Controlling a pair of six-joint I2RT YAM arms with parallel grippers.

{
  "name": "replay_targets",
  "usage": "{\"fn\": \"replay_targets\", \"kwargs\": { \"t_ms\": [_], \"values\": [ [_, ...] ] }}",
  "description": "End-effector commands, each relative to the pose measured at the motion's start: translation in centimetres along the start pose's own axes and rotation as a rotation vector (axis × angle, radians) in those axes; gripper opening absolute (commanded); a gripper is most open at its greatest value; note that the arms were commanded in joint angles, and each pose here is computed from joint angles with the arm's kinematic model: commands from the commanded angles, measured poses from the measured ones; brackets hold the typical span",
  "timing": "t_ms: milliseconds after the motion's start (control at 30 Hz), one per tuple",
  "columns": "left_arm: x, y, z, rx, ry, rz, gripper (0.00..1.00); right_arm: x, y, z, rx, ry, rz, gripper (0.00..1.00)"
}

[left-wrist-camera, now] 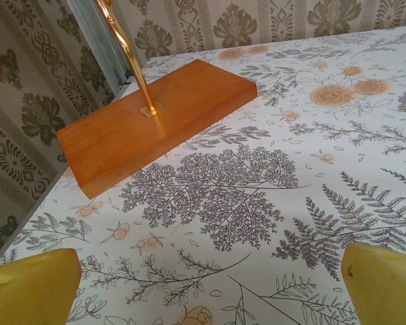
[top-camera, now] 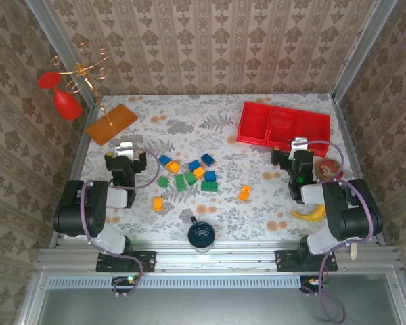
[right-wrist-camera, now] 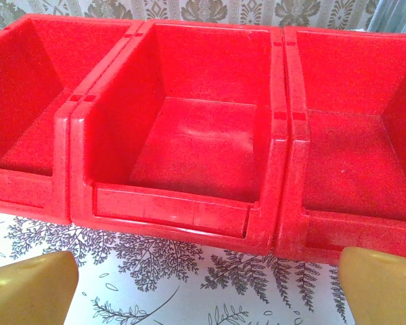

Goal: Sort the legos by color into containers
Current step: Move the container to the top-center of the table.

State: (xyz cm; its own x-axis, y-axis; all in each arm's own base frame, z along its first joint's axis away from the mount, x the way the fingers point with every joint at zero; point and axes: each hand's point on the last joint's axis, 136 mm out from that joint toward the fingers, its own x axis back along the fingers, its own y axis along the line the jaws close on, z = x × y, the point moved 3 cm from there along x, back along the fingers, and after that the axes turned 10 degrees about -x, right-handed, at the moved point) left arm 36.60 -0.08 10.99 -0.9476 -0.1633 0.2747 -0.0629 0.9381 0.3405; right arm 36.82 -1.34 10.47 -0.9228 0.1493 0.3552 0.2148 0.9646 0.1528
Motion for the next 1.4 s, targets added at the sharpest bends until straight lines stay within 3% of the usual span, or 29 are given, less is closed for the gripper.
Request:
{"fn": "replay_targets", "kwargs": {
  "t_ms": [0, 800, 1367],
  "values": [
    [0.1, 0.4, 0.0, -0.008, -0.012, -0.020, 1.00, 0.1, -0.2, -0.5, -0.013, -0.029, 0.011, 1.00],
    [0.2, 0.7, 0.0, 0.012, -0.021, -0.013, 1.00, 0.2, -0.2, -0.6, -0.013, -0.030, 0.011, 1.00],
    [2.9, 1.3, -3.4, -0.031, -0.071, -0.028, 1.00, 3.1, -1.3, -5.1, -0.070, -0.030, 0.128, 1.00]
  ]
}}
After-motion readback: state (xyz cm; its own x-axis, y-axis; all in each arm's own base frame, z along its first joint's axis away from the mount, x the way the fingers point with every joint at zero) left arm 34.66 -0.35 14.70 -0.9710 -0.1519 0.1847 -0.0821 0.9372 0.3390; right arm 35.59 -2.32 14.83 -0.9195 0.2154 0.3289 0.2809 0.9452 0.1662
